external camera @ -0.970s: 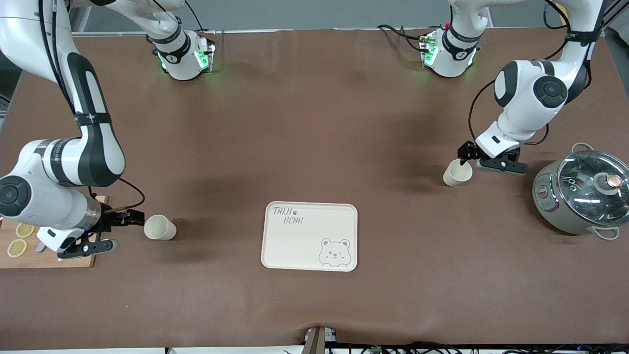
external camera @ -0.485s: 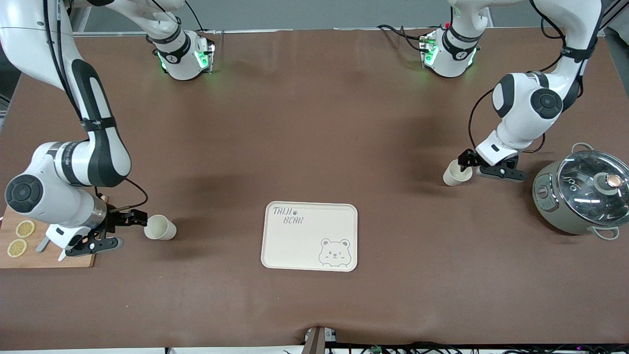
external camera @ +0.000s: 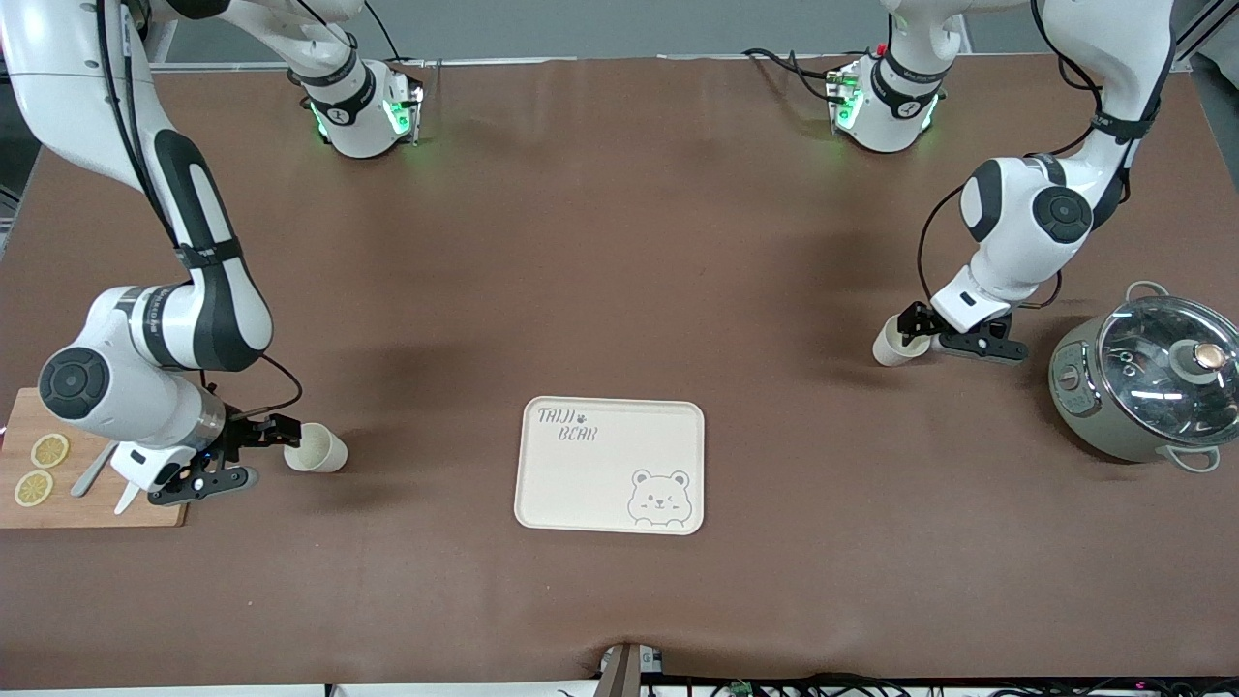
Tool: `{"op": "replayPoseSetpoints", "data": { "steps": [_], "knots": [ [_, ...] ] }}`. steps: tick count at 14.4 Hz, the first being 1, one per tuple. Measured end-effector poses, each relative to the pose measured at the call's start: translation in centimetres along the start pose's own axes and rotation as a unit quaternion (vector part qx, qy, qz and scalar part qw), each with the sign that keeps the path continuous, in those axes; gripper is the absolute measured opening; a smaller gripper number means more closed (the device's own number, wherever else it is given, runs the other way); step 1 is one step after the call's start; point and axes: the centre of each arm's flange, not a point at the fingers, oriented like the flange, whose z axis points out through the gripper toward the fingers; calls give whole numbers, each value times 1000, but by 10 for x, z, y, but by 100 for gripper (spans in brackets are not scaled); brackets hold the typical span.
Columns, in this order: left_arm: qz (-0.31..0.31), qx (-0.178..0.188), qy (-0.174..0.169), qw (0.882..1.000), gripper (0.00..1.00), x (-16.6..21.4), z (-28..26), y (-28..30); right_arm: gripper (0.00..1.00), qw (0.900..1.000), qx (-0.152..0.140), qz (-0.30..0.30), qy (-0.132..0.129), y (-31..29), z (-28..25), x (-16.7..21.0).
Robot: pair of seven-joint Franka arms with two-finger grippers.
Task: Place white IKEA cup upright on tray with both arms
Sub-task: 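Close both grippers around the rims of the white cups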
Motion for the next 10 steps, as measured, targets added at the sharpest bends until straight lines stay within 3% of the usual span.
{"op": "replayPoseSetpoints", "data": {
  "steps": [4, 5, 10],
  "knots": [
    [0, -1, 6, 1000, 100, -3, 12, 1, 100, 1000, -2, -19, 6, 4, 14, 1],
    [0, 0, 9, 1000, 96, -4, 14, 1, 100, 1000, -2, -21, 7, 6, 17, 1],
    [-6, 3, 36, 999, 41, -19, 22, 5, 100, 1000, -4, -27, 14, 9, 32, 2]
  ]
}}
